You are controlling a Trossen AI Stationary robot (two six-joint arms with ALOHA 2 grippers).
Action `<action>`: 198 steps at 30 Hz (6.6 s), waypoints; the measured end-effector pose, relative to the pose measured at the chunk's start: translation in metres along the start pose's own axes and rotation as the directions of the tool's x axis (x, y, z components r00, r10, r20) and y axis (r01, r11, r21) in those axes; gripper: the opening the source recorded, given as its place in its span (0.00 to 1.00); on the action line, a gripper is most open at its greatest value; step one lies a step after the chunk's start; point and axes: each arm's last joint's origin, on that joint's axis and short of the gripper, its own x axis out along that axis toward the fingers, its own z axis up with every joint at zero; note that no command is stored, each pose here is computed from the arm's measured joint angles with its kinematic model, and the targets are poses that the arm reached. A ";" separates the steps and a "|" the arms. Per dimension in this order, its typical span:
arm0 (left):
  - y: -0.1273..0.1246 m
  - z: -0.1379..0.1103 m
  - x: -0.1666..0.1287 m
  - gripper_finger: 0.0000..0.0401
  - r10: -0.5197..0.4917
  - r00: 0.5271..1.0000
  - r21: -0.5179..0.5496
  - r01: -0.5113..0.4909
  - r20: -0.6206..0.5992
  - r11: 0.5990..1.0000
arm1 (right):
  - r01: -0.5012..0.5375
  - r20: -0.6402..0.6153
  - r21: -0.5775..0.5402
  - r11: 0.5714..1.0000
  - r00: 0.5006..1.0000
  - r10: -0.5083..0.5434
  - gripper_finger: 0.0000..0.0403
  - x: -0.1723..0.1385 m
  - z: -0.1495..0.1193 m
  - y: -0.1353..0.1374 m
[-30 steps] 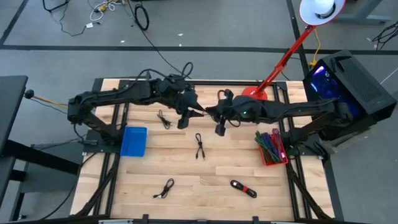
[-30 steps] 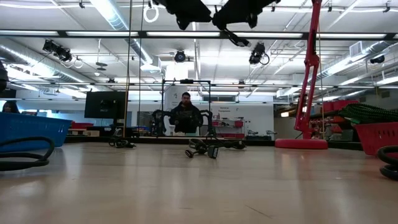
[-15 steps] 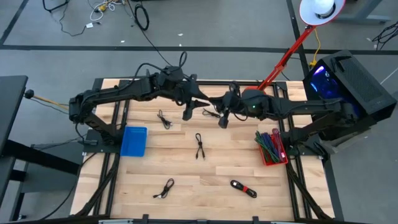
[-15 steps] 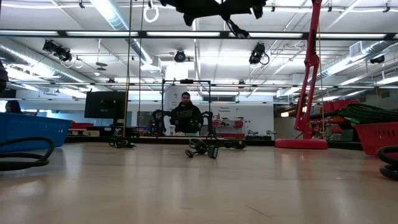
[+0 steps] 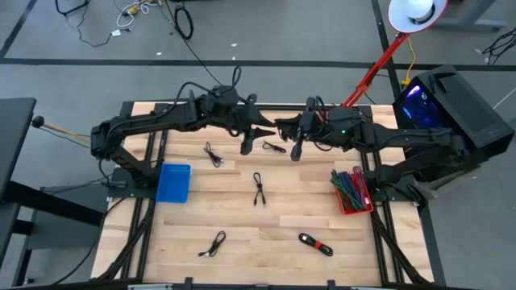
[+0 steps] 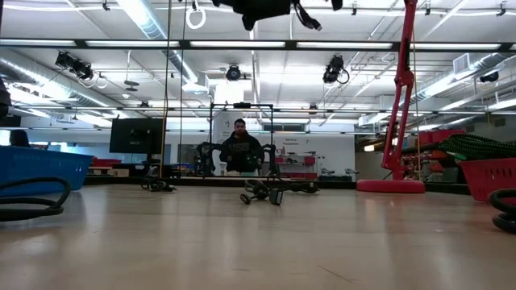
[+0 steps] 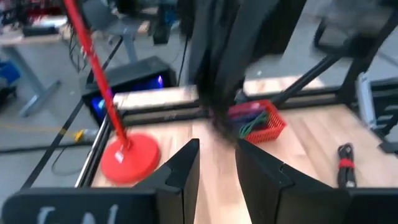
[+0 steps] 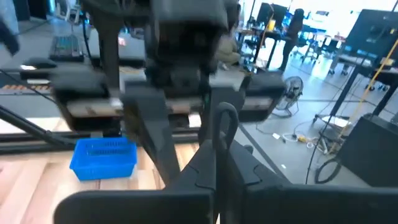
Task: Pick & Place USB Port
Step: Put the black charger cable into the blue basket
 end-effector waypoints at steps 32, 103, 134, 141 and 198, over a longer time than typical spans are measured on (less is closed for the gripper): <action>-0.009 0.003 0.002 0.08 0.089 0.996 -0.015 -0.090 -0.020 0.996 | -0.074 0.054 0.005 0.997 0.996 0.073 0.05 0.019 -0.004 0.007; -0.151 -0.195 -0.161 0.25 0.136 0.214 -0.174 -0.950 -0.967 0.259 | 0.059 -0.282 0.114 0.992 0.959 -0.024 0.27 -0.022 -0.132 0.017; -0.113 -0.177 -0.117 0.38 0.497 0.522 -0.180 -0.793 -0.693 0.582 | 0.067 -0.264 0.142 0.988 0.964 -0.027 0.27 -0.021 -0.130 0.017; -0.090 -0.177 -0.111 0.38 0.388 0.556 -0.004 -0.576 -0.735 0.818 | 0.074 -0.266 0.166 0.983 0.964 -0.027 0.27 -0.021 -0.131 0.017; -0.024 -0.265 -0.034 0.31 0.246 0.362 0.323 0.171 -0.899 0.931 | 0.054 -0.212 0.236 0.970 0.977 -0.003 0.27 0.006 -0.141 0.026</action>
